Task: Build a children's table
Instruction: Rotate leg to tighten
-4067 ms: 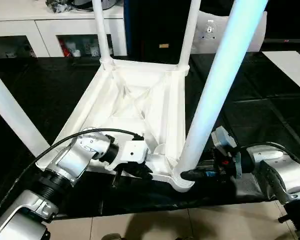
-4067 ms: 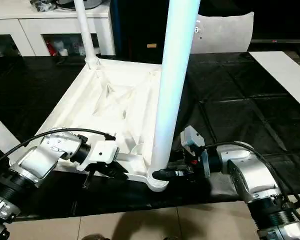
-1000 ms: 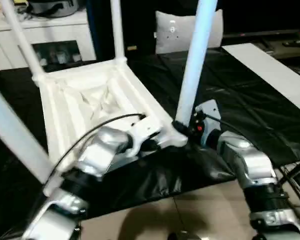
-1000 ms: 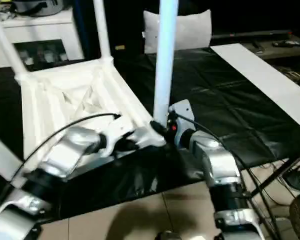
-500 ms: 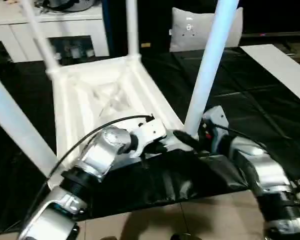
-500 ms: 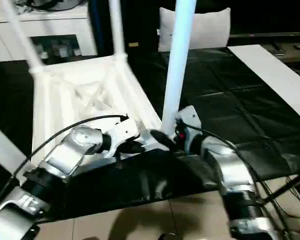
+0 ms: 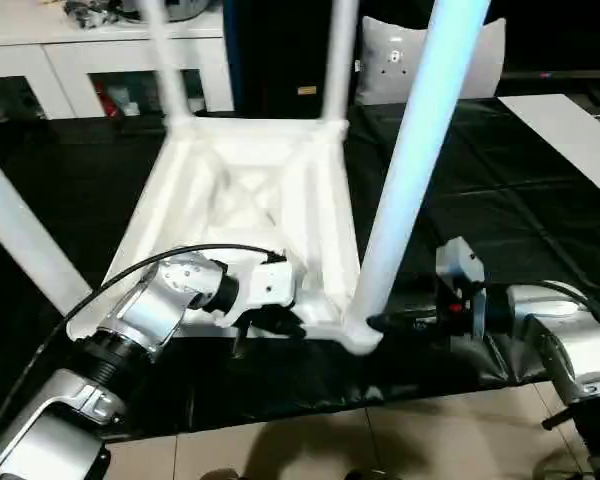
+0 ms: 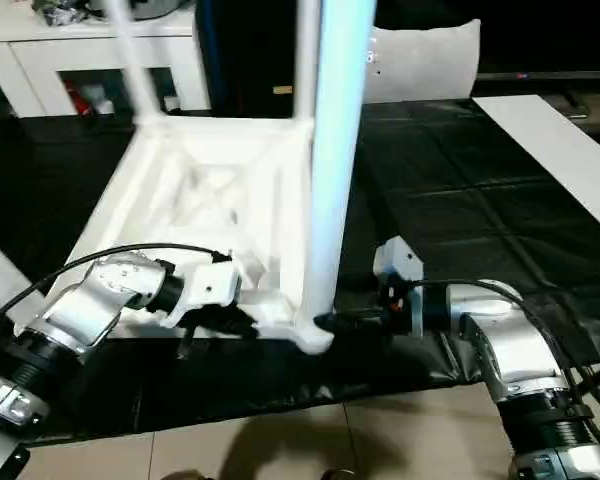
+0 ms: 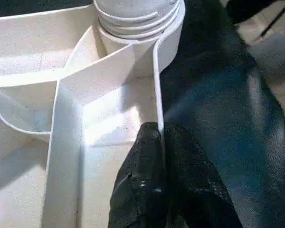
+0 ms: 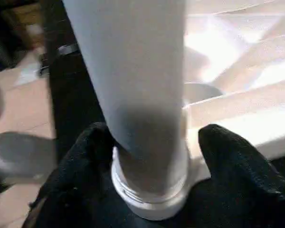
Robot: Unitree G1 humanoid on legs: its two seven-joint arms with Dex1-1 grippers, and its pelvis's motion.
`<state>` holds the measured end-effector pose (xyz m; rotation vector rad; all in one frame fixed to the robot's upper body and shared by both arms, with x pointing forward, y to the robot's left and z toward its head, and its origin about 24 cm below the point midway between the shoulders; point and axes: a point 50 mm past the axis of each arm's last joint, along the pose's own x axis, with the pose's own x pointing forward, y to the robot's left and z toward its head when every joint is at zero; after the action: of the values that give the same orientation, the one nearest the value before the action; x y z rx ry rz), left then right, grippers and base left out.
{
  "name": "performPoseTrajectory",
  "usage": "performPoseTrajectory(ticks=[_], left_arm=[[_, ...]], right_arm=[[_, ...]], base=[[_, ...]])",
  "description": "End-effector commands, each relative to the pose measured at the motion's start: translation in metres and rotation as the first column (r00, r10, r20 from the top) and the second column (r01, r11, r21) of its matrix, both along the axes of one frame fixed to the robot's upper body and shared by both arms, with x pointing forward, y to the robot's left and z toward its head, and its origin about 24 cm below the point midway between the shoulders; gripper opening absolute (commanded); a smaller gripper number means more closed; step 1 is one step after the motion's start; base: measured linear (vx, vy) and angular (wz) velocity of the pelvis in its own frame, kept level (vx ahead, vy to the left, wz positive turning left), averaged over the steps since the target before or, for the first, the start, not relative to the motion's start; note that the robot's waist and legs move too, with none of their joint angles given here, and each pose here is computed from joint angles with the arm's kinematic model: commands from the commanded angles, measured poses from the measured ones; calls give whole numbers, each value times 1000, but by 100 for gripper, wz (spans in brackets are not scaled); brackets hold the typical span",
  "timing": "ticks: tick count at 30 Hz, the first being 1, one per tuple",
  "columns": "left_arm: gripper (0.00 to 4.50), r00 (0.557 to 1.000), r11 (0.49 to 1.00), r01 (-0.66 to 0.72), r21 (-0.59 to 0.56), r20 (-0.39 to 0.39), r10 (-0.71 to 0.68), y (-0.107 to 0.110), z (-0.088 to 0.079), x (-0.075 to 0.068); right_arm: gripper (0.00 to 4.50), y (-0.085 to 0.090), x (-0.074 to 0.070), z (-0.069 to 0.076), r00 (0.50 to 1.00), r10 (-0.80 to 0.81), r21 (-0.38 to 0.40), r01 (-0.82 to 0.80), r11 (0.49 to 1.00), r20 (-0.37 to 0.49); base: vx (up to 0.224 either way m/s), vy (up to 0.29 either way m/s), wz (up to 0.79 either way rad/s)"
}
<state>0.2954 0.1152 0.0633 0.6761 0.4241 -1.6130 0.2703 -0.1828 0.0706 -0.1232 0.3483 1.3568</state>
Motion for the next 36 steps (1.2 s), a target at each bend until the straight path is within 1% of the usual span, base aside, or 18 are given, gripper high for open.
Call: performPoseTrajectory(ticks=[1, 4, 6, 8, 11, 17, 18, 20, 23, 24, 26, 28, 30, 31, 32, 33, 35, 36], left_arm=[[0, 993, 993, 115, 40, -26, -114, -8, -8, -9], [0, 992, 991, 126, 32, -20, -126, -8, -7, -9], [0, 991, 991, 134, 26, -21, -133, -9, -7, -9], [0, 990, 990, 137, 26, -22, -136, -10, -7, -9], [0, 990, 990, 140, 29, -23, -139, -9, -8, -10], [0, 993, 993, 114, 21, -33, -113, -7, -10, -9], [0, 996, 997, 78, 8, -35, -78, -8, -11, -8], [0, 997, 1000, 26, -6, -67, -26, -10, -11, -7], [0, 995, 1000, -14, -24, -97, 12, -14, -10, -7], [0, 994, 998, -45, -40, -105, 40, -19, -10, -6], [0, 985, 988, -147, -51, -102, 141, -34, -12, -2], [0, 983, 985, -164, -47, -95, 159, -37, -13, -1], [0, 972, 974, -221, -51, -94, 215, -49, -13, 2], [0, 970, 972, -228, -52, -94, 223, -51, -13, 2], [0, 958, 958, -279, -64, -88, 273, -65, -10, 4], [0, 958, 958, -279, -64, -88, 273, -65, -10, 4], [0, 943, 940, -331, -79, -56, 327, -80, -7, 7], [0, 943, 940, -332, -78, -54, 329, -80, -7, 7]], right_arm=[[287, 1, -2, 6, 998, 63, 3, -63, 998, -10], [274, 5, -5, 2, 994, 103, 1, -103, 995, -32], [247, 7, -6, 1, 993, 114, 11, -113, 993, -42], [239, 7, -6, 1, 992, 116, 13, -116, 993, -44], [208, 9, -5, 0, 991, 123, 15, -122, 992, -49], [195, 13, -9, 0, 988, 140, 41, -138, 990, -67], [195, 16, -10, -1, 990, 128, 44, -125, 991, -54], [193, 22, -6, -3, 996, 56, 44, -53, 998, -71], [192, 29, 0, -6, 998, -34, 38, 37, 999, -62], [192, 35, 3, -7, 995, -82, 32, 83, 996, -51], [192, 53, 13, -12, 970, -235, 18, 236, 971, -69], [192, 56, 15, -13, 960, -268, 16, 270, 963, -79], [192, 66, 21, -17, 924, -372, -20, 372, 928, -82], [192, 68, 23, -17, 918, -390, -26, 389, 921, -78], [192, 77, 34, -23, 847, -529, -70, 525, 848, -60], [192, 77, 34, -23, 847, -529, -70, 525, 848, -60], [192, 87, 41, -23, 797, -599, -20, 599, 800, -83], [225, 88, 41, -23, 797, -599, -18, 599, 800, -85]], base=[[0, 0, 0], [0, 0, 0], [0, 0, 0], [0, 0, 0], [0, 0, 0], [0, 0, 0], [0, 0, 0], [0, 0, 0], [0, 0, 0], [0, 0, 0], [0, 0, 0], [-58, 5, -7], [-29, 7, -5], [0, 0, 0], [0, 0, 0], [-40, 52, -7], [-92, 46, -8], [-65, -6, 9]])
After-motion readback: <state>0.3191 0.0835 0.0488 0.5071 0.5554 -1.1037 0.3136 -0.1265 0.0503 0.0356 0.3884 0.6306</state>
